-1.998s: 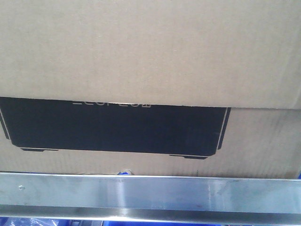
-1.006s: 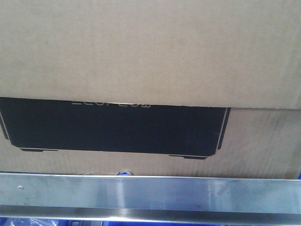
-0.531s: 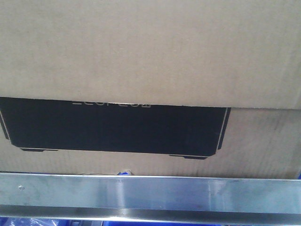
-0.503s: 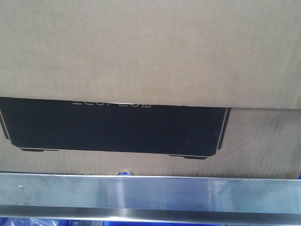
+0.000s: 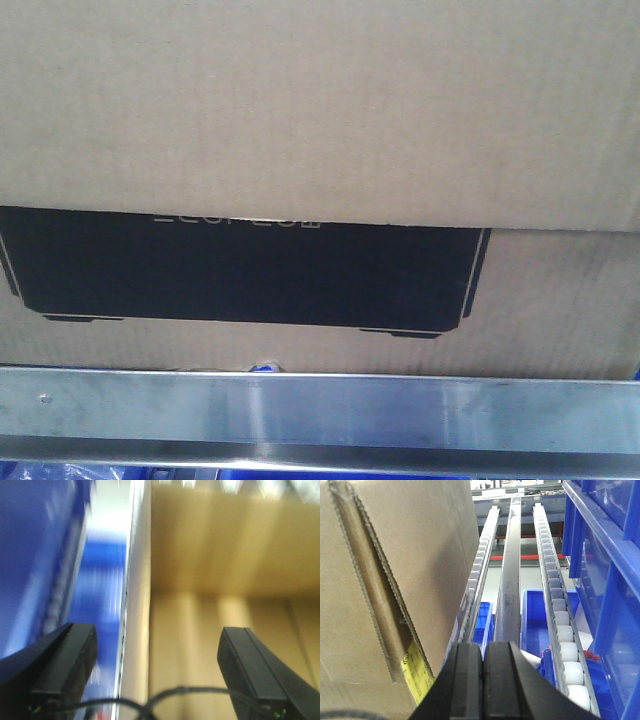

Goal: Grab box from left shelf to table start
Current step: 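Close both grippers on the box side walls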

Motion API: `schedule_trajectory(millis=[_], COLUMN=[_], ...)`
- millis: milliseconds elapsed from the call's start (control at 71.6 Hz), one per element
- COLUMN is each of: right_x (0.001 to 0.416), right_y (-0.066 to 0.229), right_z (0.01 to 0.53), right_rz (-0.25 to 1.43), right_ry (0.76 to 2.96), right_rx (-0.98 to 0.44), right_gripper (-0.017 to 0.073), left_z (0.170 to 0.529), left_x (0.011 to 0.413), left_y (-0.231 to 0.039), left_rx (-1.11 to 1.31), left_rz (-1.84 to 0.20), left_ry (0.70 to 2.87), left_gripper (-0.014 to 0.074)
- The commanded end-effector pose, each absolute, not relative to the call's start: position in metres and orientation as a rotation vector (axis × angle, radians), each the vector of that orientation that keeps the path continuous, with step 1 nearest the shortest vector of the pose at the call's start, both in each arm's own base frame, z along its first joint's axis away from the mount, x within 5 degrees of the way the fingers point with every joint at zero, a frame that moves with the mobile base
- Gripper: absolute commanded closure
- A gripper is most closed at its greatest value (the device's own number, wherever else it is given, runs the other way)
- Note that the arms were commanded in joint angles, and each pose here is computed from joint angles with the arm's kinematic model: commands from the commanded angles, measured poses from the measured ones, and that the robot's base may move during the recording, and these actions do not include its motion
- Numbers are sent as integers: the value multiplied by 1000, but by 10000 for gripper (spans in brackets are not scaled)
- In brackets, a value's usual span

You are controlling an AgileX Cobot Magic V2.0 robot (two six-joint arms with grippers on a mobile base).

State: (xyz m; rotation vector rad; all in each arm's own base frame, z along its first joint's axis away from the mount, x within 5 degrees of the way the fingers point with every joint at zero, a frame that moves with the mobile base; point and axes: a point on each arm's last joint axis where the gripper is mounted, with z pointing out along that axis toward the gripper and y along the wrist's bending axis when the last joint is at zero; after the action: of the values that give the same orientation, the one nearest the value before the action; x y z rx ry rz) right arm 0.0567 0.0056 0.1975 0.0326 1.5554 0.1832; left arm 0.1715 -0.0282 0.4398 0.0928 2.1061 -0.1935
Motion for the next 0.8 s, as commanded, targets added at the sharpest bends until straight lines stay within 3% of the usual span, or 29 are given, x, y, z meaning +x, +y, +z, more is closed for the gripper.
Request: schedule_trajectory(millis=[0, 251, 391, 601, 782], right_x=[54, 54, 54, 54, 53], right_y=[4, 4, 4, 4, 3], right_z=[215, 215, 215, 215, 220], right_rz=[180, 180, 180, 180, 181], right_ry=[1429, 1429, 1429, 1429, 1384], right_rx=[42, 42, 42, 42, 47], right_gripper=[502, 502, 502, 502, 502], left_z=[451, 420, 412, 413, 414], left_x=[191, 242, 248, 248, 249], left_y=[-33, -40, -41, -42, -42], left_rx=[92, 99, 101, 100, 97], left_rz=[-220, -209, -206, -210, -218], left_ry=[2118, 2335, 2381, 2375, 2357], left_gripper=[182, 203, 348, 708, 689])
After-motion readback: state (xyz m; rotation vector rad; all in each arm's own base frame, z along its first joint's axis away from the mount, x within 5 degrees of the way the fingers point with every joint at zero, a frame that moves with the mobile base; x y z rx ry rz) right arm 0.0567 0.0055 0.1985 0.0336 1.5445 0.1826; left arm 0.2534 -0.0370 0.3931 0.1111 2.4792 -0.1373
